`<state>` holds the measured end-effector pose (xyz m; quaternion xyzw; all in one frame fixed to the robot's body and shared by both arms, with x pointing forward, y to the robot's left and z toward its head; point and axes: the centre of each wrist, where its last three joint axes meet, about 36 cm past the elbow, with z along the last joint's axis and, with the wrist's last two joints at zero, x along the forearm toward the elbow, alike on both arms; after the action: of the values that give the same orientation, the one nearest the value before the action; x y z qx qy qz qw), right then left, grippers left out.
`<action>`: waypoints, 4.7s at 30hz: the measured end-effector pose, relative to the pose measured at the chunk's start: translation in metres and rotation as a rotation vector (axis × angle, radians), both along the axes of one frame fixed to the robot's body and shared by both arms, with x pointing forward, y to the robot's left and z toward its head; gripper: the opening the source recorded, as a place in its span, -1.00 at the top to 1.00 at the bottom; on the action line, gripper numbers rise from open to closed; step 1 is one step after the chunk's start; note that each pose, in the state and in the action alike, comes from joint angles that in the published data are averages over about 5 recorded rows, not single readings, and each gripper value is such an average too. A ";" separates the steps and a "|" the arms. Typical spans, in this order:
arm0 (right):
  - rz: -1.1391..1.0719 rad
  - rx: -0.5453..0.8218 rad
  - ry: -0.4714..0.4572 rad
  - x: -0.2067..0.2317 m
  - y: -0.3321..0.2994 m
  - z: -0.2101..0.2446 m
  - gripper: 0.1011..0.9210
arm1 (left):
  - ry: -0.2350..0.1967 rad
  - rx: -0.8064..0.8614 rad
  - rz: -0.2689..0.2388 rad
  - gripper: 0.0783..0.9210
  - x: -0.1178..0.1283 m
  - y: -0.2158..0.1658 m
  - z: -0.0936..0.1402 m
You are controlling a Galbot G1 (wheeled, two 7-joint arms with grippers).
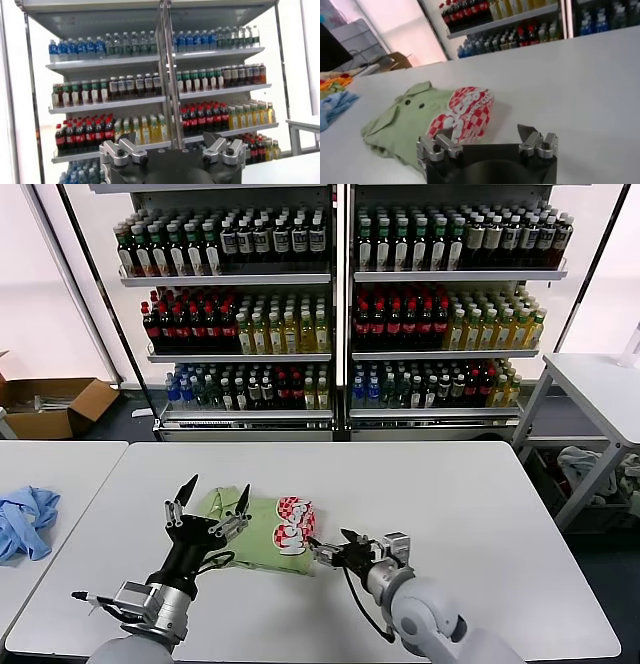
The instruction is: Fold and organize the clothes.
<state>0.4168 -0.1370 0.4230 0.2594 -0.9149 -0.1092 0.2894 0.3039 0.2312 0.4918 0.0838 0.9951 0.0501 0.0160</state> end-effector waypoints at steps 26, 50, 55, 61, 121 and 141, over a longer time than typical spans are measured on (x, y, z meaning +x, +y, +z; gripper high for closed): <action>0.030 -0.042 0.004 0.041 0.051 -0.033 0.83 | 0.046 0.006 0.012 -0.77 -0.007 0.001 0.000; -0.106 -0.256 -0.164 0.036 -0.081 0.015 0.82 | 0.084 -0.004 0.018 -0.77 -0.008 -0.005 -0.005; -0.128 -0.290 -0.212 0.043 -0.106 0.020 0.49 | 0.087 -0.008 0.015 -0.77 -0.008 -0.007 -0.006; -0.108 -0.287 -0.303 0.043 -0.124 0.027 0.07 | 0.091 -0.009 0.009 -0.77 -0.008 -0.008 -0.008; -0.586 -0.234 -0.662 -0.243 -0.178 -0.024 -0.76 | 0.054 -0.027 0.065 -0.77 -0.042 0.035 -0.078; -0.591 -0.205 -0.599 -0.243 -0.175 -0.025 -0.76 | 0.057 -0.030 0.069 -0.77 -0.043 0.036 -0.080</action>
<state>0.1738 -0.3125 0.3977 -0.0235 -0.9996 -0.0155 -0.0084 0.2609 0.2672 0.4118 0.0505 0.9981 0.0330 -0.0128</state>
